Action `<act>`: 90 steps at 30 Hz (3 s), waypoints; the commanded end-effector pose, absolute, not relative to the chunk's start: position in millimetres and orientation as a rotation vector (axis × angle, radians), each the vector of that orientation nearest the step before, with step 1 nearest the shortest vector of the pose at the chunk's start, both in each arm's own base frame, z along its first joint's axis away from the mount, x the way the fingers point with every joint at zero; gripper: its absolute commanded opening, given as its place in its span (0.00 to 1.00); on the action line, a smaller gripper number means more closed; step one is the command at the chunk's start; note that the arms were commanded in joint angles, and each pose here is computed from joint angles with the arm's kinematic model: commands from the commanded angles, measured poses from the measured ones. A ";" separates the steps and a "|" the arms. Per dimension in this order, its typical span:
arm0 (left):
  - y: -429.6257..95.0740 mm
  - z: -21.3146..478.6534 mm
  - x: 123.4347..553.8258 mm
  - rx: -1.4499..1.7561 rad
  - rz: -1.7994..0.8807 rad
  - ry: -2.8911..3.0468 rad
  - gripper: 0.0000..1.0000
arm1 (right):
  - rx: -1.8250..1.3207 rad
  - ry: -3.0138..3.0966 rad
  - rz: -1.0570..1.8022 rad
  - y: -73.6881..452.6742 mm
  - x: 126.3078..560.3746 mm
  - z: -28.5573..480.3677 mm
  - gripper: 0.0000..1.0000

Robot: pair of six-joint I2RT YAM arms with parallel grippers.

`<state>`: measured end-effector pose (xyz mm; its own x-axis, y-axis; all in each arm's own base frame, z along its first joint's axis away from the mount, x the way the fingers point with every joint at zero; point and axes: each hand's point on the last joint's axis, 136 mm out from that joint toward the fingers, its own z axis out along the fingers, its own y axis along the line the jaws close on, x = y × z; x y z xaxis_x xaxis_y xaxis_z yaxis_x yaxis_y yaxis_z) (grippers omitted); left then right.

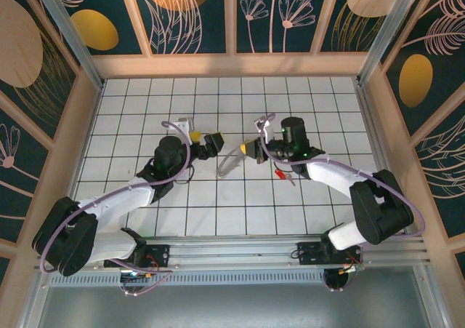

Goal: Put the keys on the keyring

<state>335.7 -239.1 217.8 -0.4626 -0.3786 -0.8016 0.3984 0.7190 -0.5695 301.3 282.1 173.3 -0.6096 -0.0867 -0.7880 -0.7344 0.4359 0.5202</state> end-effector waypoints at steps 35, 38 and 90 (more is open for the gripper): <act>-321.9 310.4 317.4 0.628 -1.465 1.539 0.36 | -0.873 1.557 1.514 289.1 306.7 295.3 0.00; -323.3 308.4 316.9 0.632 -1.467 1.539 0.34 | -0.871 1.558 1.513 290.1 306.2 295.8 0.00; -350.8 304.2 332.9 0.894 -1.268 1.526 0.00 | -0.091 1.774 1.114 180.7 395.5 279.9 0.98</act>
<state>336.4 -343.1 296.3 -0.3570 -0.0669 -0.9317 0.8982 0.2494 -0.3620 396.0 185.5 278.6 -0.5066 0.3525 -0.7868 -0.5178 0.6053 0.6046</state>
